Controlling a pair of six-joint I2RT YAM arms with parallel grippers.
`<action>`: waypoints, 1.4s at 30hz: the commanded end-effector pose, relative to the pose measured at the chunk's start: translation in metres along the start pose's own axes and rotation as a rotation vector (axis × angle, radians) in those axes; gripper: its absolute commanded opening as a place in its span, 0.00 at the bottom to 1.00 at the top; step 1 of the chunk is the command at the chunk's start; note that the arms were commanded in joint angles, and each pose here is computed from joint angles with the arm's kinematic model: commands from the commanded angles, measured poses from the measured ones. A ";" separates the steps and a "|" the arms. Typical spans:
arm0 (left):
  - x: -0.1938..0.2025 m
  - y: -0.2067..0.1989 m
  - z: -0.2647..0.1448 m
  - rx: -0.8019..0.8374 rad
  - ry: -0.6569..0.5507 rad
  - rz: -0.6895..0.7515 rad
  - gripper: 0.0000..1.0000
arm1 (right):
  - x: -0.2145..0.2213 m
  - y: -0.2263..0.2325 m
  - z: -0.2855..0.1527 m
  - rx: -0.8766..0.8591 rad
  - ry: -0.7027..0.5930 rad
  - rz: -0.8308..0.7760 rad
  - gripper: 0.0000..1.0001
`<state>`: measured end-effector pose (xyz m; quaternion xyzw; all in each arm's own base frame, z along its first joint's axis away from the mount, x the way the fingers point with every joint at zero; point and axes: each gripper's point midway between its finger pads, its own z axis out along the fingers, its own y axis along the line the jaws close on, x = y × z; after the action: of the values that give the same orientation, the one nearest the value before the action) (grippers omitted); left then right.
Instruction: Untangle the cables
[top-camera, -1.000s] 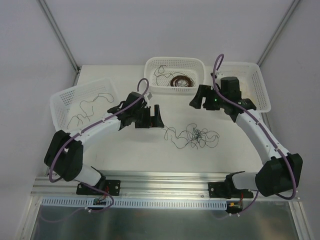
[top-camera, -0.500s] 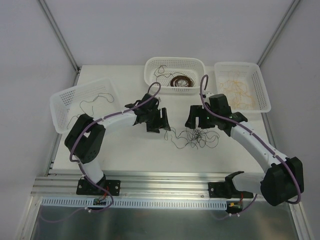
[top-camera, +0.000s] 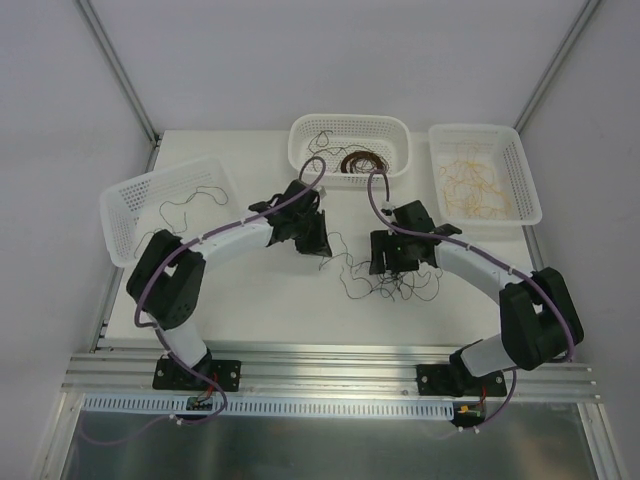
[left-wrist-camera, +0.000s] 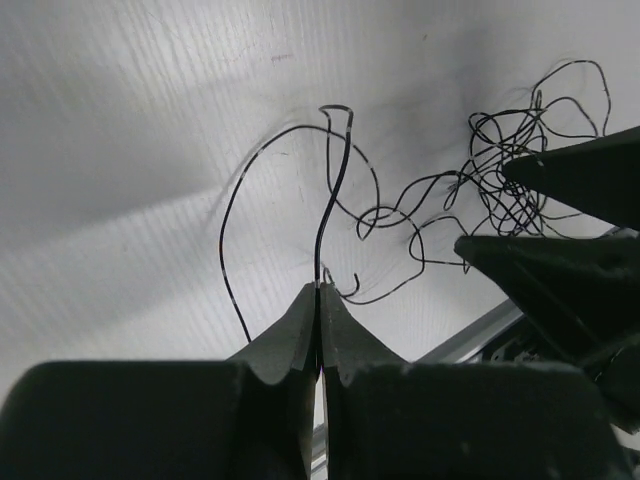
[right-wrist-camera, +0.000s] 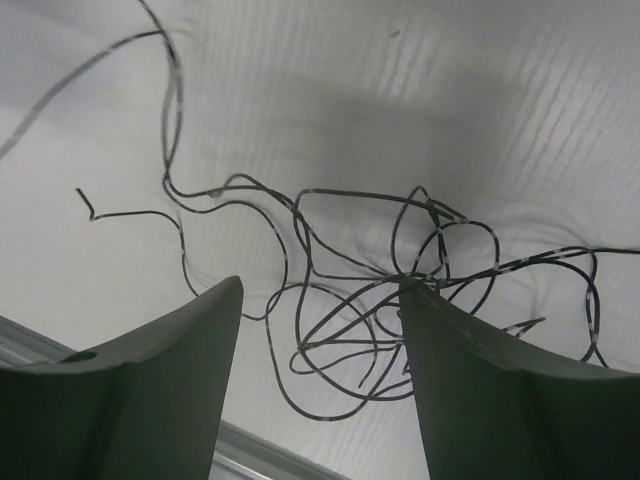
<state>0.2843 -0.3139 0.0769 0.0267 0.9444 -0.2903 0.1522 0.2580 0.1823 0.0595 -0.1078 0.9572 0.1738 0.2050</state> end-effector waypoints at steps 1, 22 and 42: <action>-0.048 -0.010 -0.064 0.003 -0.201 0.116 0.00 | 0.012 -0.013 0.002 0.062 0.039 0.004 0.66; -0.176 0.006 -0.449 -0.221 -0.981 0.146 0.00 | 0.048 -0.075 -0.019 0.178 0.099 0.300 0.29; -0.215 0.012 -0.480 -0.282 -1.088 0.147 0.00 | 0.014 -0.060 -0.055 0.113 -0.015 0.206 0.78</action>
<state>0.3653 -0.0348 0.4898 -0.0858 0.7773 -0.1317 0.6092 0.2352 0.1044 0.0577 0.0173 0.9763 0.1331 0.1698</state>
